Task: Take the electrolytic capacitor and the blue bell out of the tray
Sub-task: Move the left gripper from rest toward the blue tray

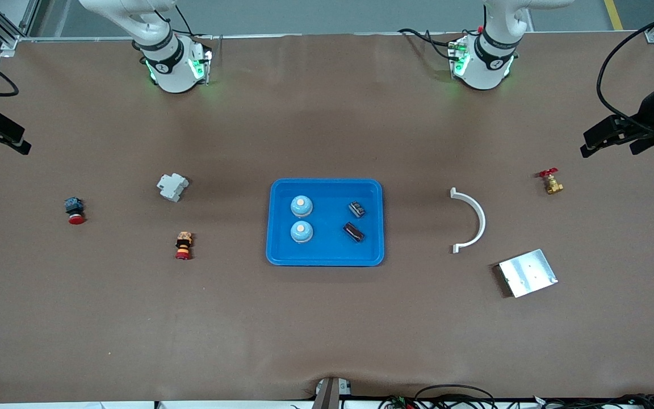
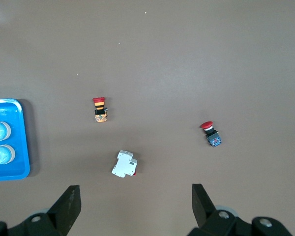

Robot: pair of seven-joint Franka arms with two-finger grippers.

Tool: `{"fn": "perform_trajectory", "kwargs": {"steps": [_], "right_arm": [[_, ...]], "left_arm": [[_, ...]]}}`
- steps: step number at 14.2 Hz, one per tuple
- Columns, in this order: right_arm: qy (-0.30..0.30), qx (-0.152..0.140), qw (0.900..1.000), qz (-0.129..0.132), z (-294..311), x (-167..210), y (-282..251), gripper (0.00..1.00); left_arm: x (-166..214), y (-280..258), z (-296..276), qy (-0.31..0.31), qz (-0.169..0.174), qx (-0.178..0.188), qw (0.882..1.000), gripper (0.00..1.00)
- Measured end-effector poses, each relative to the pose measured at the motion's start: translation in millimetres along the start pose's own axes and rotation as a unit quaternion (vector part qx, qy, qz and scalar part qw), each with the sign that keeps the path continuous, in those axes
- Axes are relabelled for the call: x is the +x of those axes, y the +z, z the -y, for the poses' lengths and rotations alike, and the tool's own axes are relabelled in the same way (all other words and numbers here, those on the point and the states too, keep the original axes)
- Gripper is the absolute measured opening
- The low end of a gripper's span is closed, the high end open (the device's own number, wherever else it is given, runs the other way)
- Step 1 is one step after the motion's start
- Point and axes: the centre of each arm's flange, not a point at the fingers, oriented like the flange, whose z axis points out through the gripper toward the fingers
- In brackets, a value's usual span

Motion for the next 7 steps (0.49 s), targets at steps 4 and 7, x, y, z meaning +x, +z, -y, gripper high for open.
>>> {"fn": "perform_trajectory", "kwargs": {"steps": [4,7], "right_arm": [[0.000,0.000,1.000,0.001,0,0,1,1.00],[0.000,0.000,1.000,0.001,0,0,0,1.00]], "left_arm": [[-1,0,-11,-0.009,0.001,0.000,1.000,1.00],[-6,2,-38,0.001,0.004,0.002,1.000,1.00]]}}
